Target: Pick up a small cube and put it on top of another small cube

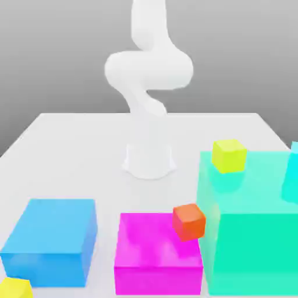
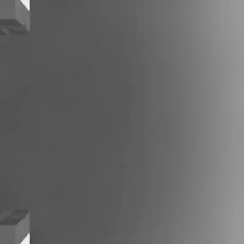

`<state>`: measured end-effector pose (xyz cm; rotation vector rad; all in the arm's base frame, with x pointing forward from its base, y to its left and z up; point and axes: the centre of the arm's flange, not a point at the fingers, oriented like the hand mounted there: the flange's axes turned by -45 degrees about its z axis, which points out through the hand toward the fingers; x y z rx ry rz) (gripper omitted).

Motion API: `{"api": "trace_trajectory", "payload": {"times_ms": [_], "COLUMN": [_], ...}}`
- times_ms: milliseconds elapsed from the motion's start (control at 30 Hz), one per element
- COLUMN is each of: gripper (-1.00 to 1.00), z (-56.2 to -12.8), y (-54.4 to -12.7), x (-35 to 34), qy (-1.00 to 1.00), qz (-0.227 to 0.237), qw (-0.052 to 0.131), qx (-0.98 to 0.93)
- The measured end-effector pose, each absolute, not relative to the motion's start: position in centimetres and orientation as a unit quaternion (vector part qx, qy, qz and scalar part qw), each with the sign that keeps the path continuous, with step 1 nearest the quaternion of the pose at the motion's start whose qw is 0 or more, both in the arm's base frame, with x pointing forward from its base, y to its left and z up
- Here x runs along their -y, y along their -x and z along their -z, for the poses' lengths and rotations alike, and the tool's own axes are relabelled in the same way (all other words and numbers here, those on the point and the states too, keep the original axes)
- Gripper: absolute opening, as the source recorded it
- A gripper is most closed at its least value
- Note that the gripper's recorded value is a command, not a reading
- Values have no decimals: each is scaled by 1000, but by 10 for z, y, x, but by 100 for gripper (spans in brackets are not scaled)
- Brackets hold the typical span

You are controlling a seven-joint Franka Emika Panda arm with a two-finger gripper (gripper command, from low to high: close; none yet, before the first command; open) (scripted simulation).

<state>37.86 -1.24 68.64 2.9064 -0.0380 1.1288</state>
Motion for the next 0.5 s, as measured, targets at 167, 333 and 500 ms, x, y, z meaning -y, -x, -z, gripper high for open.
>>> {"api": "trace_trajectory", "payload": {"times_ms": [167,333,500], "gripper": [0,0,0], "z": [-628,-562,-487], "y": [-438,-484,-517], "x": [45,83,126], "qy": [-952,-968,-980], "qz": [-304,-245,-186], "qw": [35,49,53], "qx": [23,32,41]}}
